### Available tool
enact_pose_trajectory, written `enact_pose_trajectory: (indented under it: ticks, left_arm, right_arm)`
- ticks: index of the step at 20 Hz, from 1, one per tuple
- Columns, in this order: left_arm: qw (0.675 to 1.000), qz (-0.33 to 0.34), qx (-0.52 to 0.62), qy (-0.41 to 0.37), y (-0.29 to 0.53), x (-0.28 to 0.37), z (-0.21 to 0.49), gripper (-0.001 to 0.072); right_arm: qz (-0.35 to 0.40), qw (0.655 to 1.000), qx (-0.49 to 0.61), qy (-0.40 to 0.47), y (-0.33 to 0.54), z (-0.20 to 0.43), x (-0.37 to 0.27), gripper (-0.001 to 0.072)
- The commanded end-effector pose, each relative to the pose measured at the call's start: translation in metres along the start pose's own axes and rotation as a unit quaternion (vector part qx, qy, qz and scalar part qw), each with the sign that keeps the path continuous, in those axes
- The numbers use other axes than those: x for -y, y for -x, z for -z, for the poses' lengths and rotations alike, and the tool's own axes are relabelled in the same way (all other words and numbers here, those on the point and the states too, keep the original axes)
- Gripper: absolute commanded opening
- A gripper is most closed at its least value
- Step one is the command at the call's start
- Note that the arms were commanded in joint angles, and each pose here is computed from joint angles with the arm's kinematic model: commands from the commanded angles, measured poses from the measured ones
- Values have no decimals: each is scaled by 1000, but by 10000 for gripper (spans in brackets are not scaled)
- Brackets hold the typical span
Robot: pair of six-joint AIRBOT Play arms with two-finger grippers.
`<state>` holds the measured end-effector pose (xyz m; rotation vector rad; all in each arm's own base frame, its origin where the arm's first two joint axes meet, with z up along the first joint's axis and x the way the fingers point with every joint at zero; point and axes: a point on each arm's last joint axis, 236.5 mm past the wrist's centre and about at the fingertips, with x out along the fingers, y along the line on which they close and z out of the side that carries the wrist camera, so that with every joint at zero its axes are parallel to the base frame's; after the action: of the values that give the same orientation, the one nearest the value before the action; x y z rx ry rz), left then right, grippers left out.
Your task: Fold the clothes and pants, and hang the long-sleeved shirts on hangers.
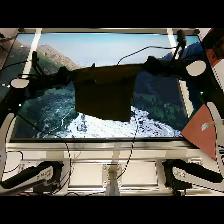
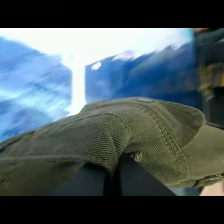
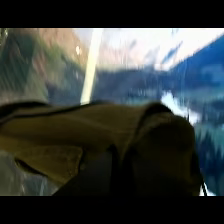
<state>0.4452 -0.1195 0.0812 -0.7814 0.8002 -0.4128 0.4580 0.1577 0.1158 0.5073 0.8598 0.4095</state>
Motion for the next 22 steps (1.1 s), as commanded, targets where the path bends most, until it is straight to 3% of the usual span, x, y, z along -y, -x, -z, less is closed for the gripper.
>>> enact_pose_trajectory:
  ticks: [1, 7, 11, 21, 22]
  left_arm:
    - [992, -42, -121, -22, 18, -42, 47, 24]
    - [941, -174, -282, -74, 57, -103, 113, 25]
    - [933, -170, -308, -75, 59, -97, 126, 25]
    - [913, -173, -362, -72, 65, -103, 162, 27]
    - [914, -173, -360, -72, 64, -103, 161, 61]
  right_arm:
    - [24, 986, -164, 31, -5, 84, 11, 38]
    - [36, 965, -255, 48, -34, 184, 12, 38]
    - [45, 960, -275, 31, -41, 216, 13, 38]
    - [44, 967, -247, 32, -48, 203, 12, 38]
    - [44, 968, -245, 33, -48, 203, 12, 53]
